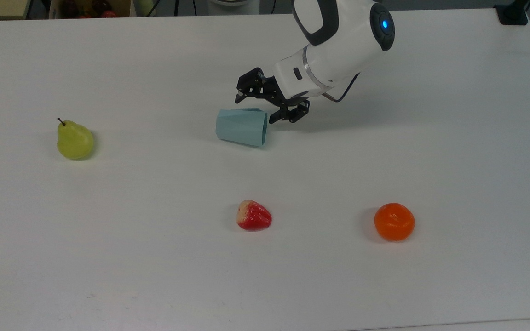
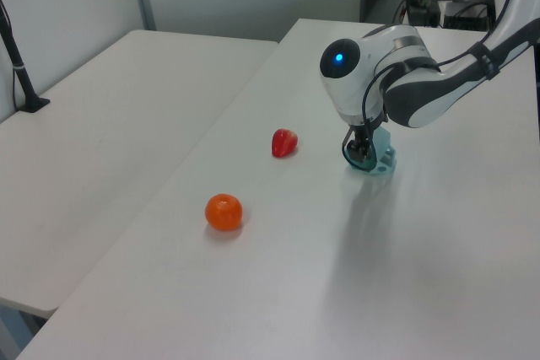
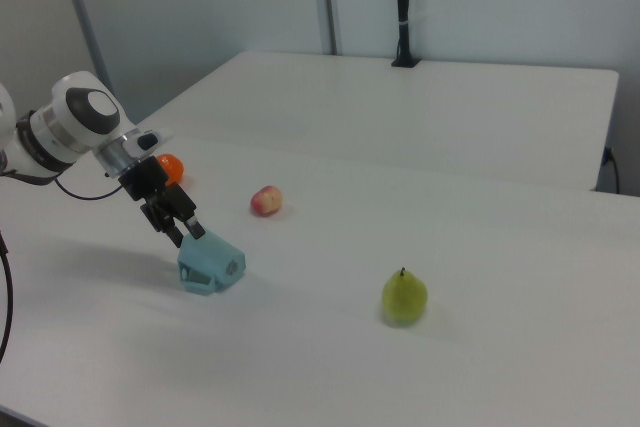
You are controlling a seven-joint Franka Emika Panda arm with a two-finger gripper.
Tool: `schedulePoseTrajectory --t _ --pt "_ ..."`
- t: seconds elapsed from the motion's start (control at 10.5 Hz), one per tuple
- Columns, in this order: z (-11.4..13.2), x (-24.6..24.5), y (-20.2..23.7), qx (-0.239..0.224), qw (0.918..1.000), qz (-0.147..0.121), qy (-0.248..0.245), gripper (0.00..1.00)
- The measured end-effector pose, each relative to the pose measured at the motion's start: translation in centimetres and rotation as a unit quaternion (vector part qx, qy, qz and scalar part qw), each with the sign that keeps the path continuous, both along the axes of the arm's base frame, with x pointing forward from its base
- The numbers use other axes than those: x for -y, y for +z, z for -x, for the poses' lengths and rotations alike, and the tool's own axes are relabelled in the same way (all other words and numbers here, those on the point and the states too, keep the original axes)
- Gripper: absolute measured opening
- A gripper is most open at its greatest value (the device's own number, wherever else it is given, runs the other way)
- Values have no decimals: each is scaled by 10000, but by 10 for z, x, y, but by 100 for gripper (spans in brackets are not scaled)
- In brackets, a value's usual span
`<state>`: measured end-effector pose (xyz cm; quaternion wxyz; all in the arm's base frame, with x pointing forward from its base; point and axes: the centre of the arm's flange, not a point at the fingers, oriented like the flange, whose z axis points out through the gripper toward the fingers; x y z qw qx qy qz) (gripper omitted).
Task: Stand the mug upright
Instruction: 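Lower the gripper and grasp the mug's rim, then lift and rotate the mug so its base rests on the table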
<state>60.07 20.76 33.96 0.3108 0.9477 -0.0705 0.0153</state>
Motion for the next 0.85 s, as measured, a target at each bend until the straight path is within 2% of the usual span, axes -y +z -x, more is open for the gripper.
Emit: schedulePoseTrajectory --t 0.19,0.38,0.66,0.76,0.85 --pt "-1 1 -1 -1 10000 9 5 96" --pt "-4 6 -10 25 9995 277 148 88" --pt "-6 11 -30 -82 9985 492 229 86" --pt "-6 13 -36 -143 9981 555 222 80" --pt "-5 14 -38 -197 9978 606 193 79"
